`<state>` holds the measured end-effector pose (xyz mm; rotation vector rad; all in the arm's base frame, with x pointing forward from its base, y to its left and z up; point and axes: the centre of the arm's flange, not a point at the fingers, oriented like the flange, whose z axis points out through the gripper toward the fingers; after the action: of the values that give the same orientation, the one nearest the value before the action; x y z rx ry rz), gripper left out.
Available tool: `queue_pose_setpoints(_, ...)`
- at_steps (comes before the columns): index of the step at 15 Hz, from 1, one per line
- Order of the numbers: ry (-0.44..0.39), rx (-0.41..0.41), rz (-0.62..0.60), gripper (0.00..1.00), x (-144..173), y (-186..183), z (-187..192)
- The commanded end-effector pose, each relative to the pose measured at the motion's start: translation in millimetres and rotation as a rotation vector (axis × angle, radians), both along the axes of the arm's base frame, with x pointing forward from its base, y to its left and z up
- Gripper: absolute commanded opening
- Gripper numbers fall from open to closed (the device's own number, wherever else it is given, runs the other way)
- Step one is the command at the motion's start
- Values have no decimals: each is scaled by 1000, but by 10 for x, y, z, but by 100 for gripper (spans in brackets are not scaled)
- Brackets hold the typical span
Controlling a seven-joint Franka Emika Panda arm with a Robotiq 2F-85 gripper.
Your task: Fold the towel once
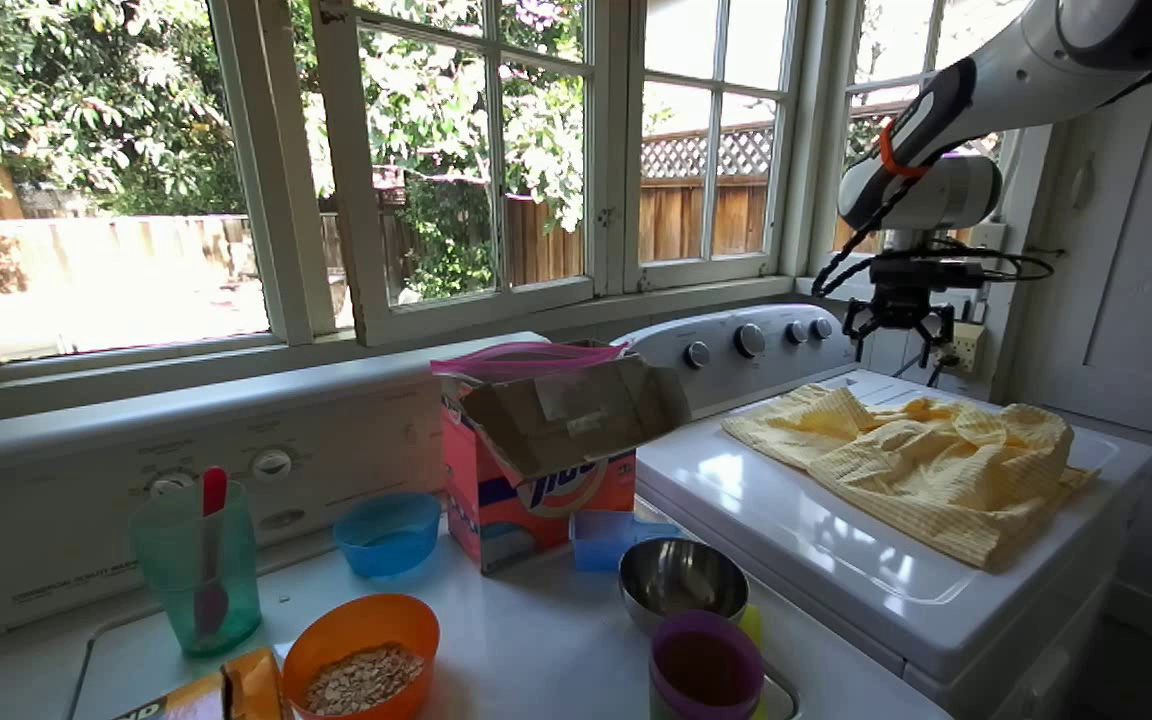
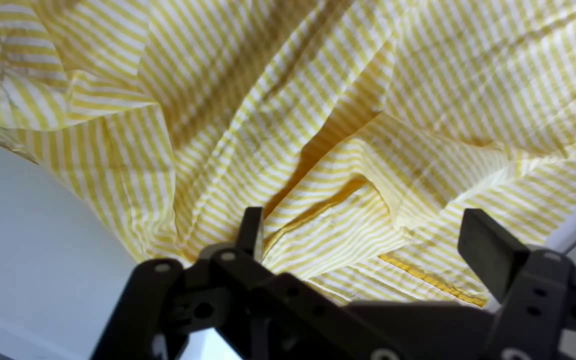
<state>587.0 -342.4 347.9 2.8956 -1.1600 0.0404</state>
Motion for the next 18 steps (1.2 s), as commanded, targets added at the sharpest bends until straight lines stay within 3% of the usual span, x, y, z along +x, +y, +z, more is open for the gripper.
queue_pose_setpoints(1, 11, 49, -44, 100, 69, 23, -39)
queue_pose_setpoints(2, 44, 120, -100, 100, 113, 39, -79)
queue_pose_setpoints(6, 25, 208, -275, 100, 178, -28, -316)
queue_pose_setpoints(12, -134, 264, -529, 100, 223, -408, -541)
queue_pose_setpoints(13, -77, 243, -452, 100, 97, -324, -452)
queue_pose_setpoints(18, -101, 235, -470, 100, 116, -354, -498)
